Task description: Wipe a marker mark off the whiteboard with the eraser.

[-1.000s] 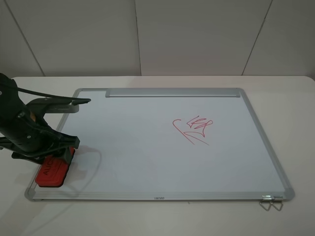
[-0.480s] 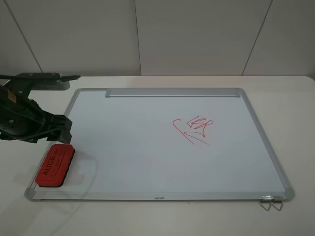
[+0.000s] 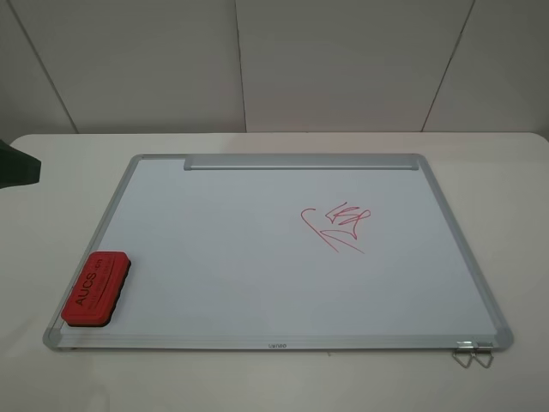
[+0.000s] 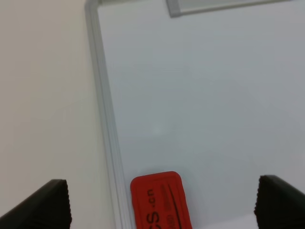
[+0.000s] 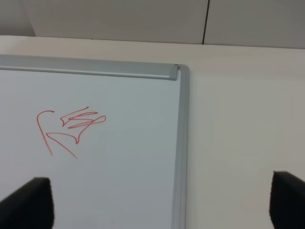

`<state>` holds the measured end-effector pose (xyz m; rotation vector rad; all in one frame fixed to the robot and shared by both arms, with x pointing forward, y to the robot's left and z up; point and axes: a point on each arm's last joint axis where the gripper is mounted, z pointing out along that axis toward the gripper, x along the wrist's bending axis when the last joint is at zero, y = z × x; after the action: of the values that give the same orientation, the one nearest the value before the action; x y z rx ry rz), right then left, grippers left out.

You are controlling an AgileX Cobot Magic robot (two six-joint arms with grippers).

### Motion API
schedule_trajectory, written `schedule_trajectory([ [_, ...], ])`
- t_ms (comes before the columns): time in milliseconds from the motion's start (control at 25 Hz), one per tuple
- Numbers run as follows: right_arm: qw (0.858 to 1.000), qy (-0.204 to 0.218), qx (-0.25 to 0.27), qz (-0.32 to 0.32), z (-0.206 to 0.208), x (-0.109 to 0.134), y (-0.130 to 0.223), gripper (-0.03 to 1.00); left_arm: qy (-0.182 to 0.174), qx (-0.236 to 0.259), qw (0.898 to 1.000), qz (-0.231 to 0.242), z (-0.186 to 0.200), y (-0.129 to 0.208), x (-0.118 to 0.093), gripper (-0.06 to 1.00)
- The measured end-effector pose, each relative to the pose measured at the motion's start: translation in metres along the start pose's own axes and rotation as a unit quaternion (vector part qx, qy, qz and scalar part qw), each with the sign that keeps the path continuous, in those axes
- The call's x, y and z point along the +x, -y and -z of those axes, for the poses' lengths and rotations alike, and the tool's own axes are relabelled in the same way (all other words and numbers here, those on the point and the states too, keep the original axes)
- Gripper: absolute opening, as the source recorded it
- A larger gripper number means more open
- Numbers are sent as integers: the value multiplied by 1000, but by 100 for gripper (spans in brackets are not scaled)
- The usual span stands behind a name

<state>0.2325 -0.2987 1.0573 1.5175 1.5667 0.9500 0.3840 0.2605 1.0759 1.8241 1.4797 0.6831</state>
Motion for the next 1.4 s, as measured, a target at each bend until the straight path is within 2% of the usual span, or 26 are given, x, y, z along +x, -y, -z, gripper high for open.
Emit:
schedule_trajectory([
  [160, 1000, 0, 0, 0, 0, 0, 0, 83, -6, -43, 999, -2, 42, 12, 5, 77],
  [400, 1000, 0, 0, 0, 0, 0, 0, 83, -6, -102, 995, -1, 82, 30, 10, 77],
  [560, 1000, 0, 0, 0, 0, 0, 0, 83, -6, -87, 996, -21, 94, 45, 11, 77],
  [920, 1000, 0, 0, 0, 0, 0, 0, 83, 36, -46, 998, -34, 89, 89, 6, 77],
  [1280, 1000, 0, 0, 0, 0, 0, 0, 83, 48, -110, 992, -46, 107, 115, 7, 77],
  [1400, 1000, 0, 0, 0, 0, 0, 0, 83, 48, -112, 991, -46, 108, 115, 7, 77],
])
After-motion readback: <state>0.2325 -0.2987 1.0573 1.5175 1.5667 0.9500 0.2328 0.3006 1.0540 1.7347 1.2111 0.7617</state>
